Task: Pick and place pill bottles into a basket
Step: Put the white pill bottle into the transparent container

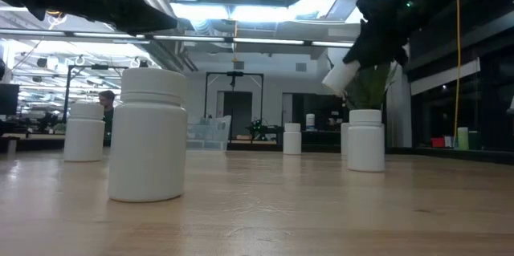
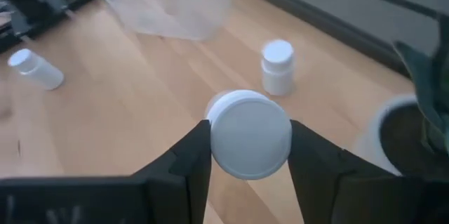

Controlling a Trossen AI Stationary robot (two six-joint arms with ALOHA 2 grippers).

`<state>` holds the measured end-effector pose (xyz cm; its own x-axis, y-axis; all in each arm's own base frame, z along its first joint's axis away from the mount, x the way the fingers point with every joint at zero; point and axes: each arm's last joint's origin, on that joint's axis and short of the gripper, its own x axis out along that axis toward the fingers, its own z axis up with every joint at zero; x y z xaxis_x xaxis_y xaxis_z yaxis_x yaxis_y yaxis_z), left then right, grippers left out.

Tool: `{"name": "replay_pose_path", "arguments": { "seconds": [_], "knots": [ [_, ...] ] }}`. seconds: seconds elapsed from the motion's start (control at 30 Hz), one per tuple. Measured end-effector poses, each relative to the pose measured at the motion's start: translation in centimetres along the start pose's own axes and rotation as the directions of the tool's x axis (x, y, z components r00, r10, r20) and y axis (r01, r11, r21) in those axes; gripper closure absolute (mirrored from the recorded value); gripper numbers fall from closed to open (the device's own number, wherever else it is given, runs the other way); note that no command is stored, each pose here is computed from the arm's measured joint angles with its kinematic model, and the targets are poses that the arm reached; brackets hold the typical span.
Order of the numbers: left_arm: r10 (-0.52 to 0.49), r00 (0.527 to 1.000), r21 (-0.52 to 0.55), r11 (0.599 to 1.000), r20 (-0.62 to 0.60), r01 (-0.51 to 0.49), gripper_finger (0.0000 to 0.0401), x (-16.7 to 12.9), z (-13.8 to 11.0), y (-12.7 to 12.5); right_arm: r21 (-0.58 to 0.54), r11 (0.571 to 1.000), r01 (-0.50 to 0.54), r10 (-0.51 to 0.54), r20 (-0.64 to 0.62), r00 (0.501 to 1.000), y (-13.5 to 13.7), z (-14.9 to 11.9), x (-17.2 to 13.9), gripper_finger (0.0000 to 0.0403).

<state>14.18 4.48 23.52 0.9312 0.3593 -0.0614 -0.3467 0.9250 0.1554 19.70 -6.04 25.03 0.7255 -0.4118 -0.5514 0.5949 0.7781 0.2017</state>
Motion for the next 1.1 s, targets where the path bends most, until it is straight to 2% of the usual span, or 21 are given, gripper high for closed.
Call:
{"name": "replay_pose_path", "arguments": {
  "seconds": [0.23, 0.43, 0.63, 0.77, 0.87, 0.93, 1.1],
  "knots": [
    [0.001, 1.0, 0.0, 1.0, 0.0, -0.001, 0.034, 0.0, 0.0, 0.0, -0.14, 0.983, -0.115, 0.118, 0.01, 0.993, 1.3, 1.7, 1.1, 0.0253],
    [0.009, 1.0, 0.002, 1.0, -0.009, -0.009, 0.0331, 0.0, -0.1, 0.0, -0.327, 0.927, -0.183, 0.184, -0.029, 0.982, 3.0, 4.7, 2.5, 0.0253],
    [-0.048, 0.999, -0.006, 0.999, -0.001, 0.048, 0.0276, 0.0, 0.0, -0.3, -0.398, 0.899, -0.182, 0.121, -0.173, 0.977, 4.2, 7.4, 3.9, 0.0253],
    [-0.083, 0.997, -0.005, 0.997, 0.005, 0.083, 0.0229, 0.0, 0.0, -0.6, -0.447, 0.861, -0.242, 0.141, -0.247, 0.959, 5.1, 8.9, 4.7, 0.0253],
    [-0.095, 0.995, -0.005, 0.995, 0.007, 0.096, 0.0205, 0.0, 0.0, -0.8, -0.46, 0.851, -0.252, 0.129, -0.282, 0.951, 5.5, 9.6, 5.3, 0.0253],
    [-0.112, 0.994, -0.007, 0.994, 0.009, 0.112, 0.0196, -0.1, 0.1, -1.0, -0.485, 0.829, -0.279, 0.141, -0.301, 0.943, 5.7, 9.8, 5.6, 0.0253],
    [-0.225, 0.974, -0.002, 0.974, 0.026, 0.225, 0.0192, -0.2, 0.1, -1.5, -0.515, 0.77, -0.377, 0.214, -0.348, 0.913, 6.4, 10.1, 6.7, 0.0253]
  ]
}}
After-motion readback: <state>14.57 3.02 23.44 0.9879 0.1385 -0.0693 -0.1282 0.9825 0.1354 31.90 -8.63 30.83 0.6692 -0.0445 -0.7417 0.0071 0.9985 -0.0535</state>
